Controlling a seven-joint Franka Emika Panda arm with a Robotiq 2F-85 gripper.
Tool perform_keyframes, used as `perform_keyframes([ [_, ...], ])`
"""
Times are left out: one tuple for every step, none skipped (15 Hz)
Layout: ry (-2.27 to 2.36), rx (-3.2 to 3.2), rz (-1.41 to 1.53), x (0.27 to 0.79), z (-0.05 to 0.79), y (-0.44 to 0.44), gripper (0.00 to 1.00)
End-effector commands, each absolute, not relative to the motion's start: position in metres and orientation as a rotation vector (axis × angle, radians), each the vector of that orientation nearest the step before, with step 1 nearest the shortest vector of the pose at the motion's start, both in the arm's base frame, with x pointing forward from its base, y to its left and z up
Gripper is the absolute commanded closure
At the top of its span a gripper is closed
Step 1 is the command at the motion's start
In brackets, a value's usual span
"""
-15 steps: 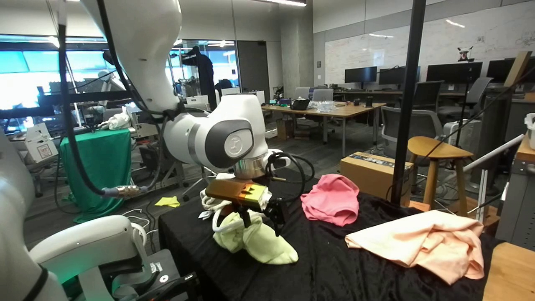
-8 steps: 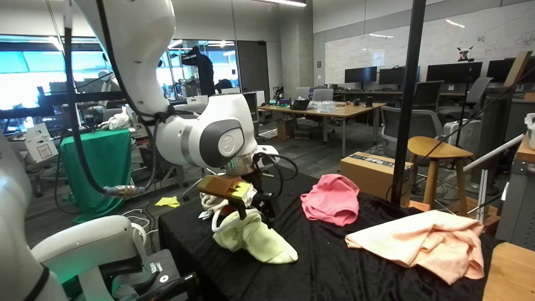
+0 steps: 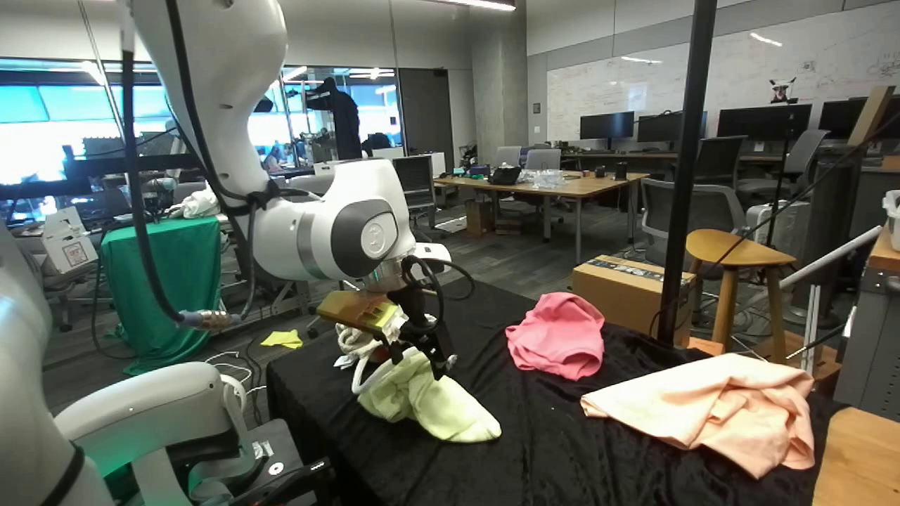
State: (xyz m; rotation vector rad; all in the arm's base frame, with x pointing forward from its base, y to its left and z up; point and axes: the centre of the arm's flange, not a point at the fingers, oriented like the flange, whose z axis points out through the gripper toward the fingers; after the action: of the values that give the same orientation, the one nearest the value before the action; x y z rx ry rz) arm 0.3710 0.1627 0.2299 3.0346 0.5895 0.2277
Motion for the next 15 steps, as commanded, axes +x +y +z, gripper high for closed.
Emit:
perform_keyframes([
  [0.570,3.046,0.234,0.369,0.221,0.168,0.00],
  [0.567,3.047,0.228,0.369,0.219,0.167,0.00],
  [0.565,3.054,0.215,0.370,0.216,0.166,0.00],
  [0.567,3.054,0.208,0.371,0.214,0.164,0.00],
  [0.566,3.058,0.202,0.371,0.211,0.164,0.00],
  [0.563,3.058,0.202,0.371,0.209,0.164,0.00],
  [0.565,3.060,0.201,0.371,0.208,0.163,0.00],
  [0.565,3.062,0.209,0.371,0.207,0.163,0.06],
  [0.566,3.063,0.211,0.371,0.207,0.162,0.25],
  [0.565,3.065,0.212,0.373,0.207,0.161,0.30],
  [0.563,3.069,0.213,0.377,0.208,0.159,0.30],
  [0.562,3.070,0.215,0.378,0.208,0.159,0.38],
  [0.563,3.073,0.216,0.379,0.210,0.158,0.46],
  [0.563,3.076,0.216,0.379,0.211,0.158,0.53],
  [0.565,3.078,0.214,0.380,0.212,0.158,0.62],
])
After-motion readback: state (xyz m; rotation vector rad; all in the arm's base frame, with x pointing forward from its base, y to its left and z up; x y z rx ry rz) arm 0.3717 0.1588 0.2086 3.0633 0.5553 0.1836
